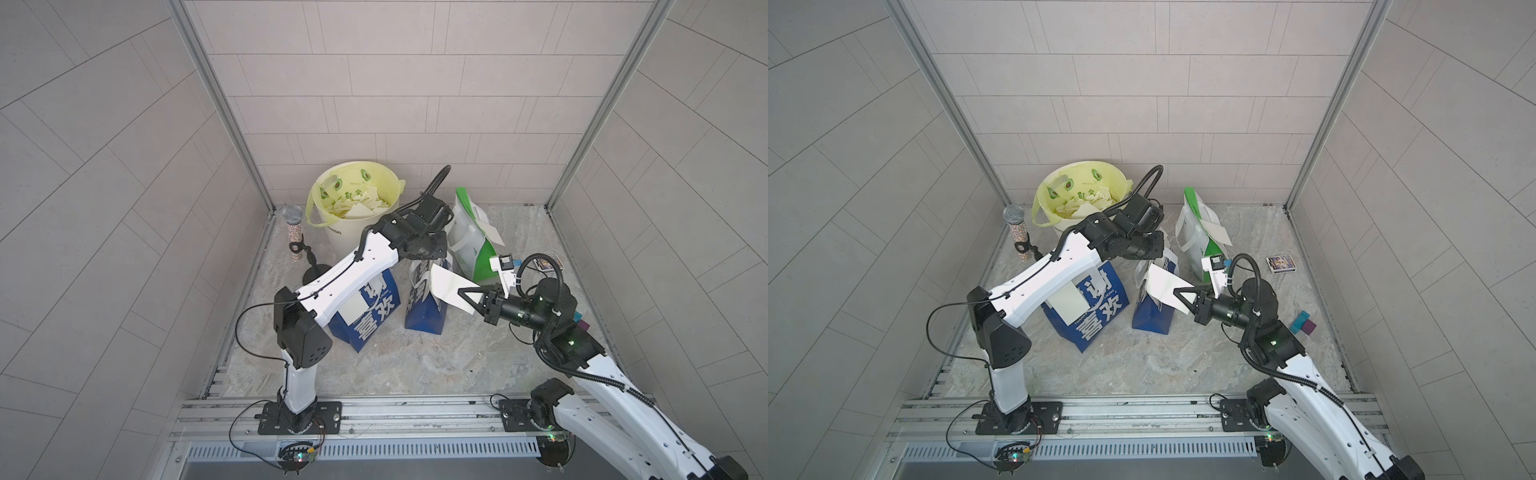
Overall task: Shred takeout receipts and throw away
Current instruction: Tear off the takeout receipt from the takeout bag, then place the takeout bag at the center of the board.
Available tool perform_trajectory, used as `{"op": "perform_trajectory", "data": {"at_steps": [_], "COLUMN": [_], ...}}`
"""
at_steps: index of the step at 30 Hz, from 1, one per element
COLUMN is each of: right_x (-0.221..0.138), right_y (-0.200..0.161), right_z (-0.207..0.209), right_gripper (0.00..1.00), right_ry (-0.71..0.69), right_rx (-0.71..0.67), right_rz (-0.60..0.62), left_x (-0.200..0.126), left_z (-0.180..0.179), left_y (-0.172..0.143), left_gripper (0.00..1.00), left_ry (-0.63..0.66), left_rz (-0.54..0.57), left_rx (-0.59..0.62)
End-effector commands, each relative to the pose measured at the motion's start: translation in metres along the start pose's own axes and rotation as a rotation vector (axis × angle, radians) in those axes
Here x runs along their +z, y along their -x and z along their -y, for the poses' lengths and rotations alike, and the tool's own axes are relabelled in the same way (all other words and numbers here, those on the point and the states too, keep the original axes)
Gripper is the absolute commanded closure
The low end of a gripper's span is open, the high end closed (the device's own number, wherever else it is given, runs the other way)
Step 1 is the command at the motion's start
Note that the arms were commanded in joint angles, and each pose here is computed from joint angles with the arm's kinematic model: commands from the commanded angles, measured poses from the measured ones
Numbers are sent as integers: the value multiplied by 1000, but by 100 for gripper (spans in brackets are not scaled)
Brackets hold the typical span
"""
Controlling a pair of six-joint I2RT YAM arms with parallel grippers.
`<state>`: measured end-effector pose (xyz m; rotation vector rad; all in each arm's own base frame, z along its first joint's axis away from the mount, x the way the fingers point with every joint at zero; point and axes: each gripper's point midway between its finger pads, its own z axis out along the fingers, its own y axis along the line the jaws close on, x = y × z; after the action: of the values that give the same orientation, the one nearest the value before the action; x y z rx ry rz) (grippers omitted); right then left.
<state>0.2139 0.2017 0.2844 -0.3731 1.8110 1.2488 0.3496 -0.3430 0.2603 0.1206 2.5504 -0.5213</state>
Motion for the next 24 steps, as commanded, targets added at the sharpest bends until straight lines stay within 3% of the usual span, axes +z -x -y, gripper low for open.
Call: {"op": "perform_trajectory", "data": {"at_steps": [1, 24], "right_x": [-6, -24], "right_y": [3, 20], "right_z": [-12, -51], "right_gripper": [100, 100], "right_ry": [7, 40], "right_rx": [-89, -165], "right_rz": [-12, -25], "left_x": [-3, 14], "left_z": [-4, -15], "left_y": [5, 11], "left_gripper": [100, 100], "left_ry": [27, 69], "left_rz": [18, 20], "left_rx": [-66, -92]}}
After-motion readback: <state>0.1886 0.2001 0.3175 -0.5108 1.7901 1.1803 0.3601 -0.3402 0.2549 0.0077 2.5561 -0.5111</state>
